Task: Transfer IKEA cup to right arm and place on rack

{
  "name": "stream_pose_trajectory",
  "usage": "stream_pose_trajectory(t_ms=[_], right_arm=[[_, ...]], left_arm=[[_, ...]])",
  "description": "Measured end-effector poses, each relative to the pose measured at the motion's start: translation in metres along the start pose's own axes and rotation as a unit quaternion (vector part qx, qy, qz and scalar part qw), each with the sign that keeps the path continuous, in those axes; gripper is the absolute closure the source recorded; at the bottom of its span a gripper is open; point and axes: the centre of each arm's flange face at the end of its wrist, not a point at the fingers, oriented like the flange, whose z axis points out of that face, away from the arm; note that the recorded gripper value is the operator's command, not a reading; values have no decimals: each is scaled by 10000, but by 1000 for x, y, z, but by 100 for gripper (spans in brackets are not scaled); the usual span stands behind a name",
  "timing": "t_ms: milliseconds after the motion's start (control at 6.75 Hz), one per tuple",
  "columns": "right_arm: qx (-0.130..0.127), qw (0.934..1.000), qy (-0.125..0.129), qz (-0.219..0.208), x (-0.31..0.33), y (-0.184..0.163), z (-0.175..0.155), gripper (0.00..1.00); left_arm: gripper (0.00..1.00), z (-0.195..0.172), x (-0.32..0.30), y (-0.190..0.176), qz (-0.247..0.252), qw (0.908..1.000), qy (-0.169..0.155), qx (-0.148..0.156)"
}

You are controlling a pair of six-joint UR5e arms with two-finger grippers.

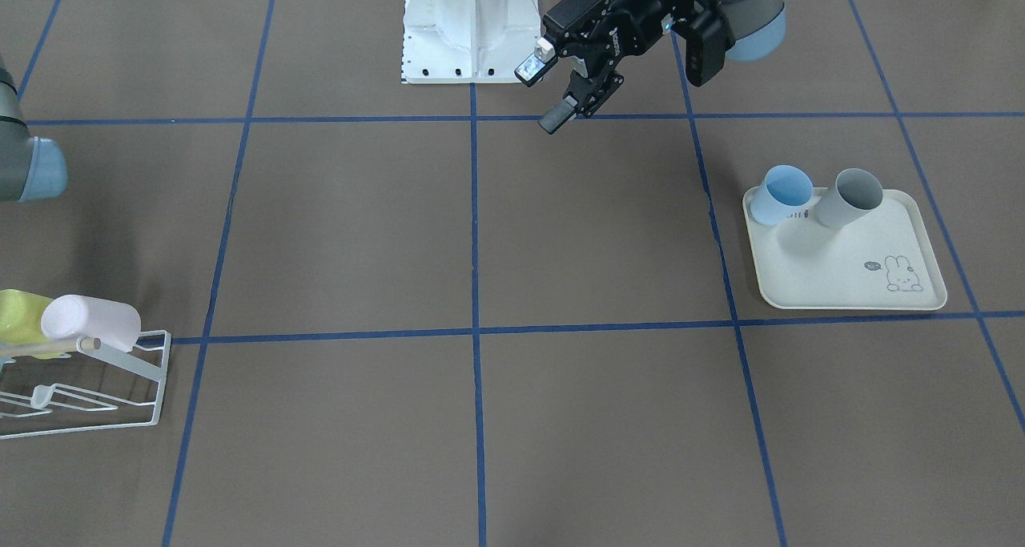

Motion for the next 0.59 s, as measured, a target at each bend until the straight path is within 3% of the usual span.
stream_pose_trajectory(t_ms=[593], right_arm=[[-79,9999,83,-125,5,24,-1,100]], left_arm=[[0,-1,-2,-1,-28,10000,-3,-1]])
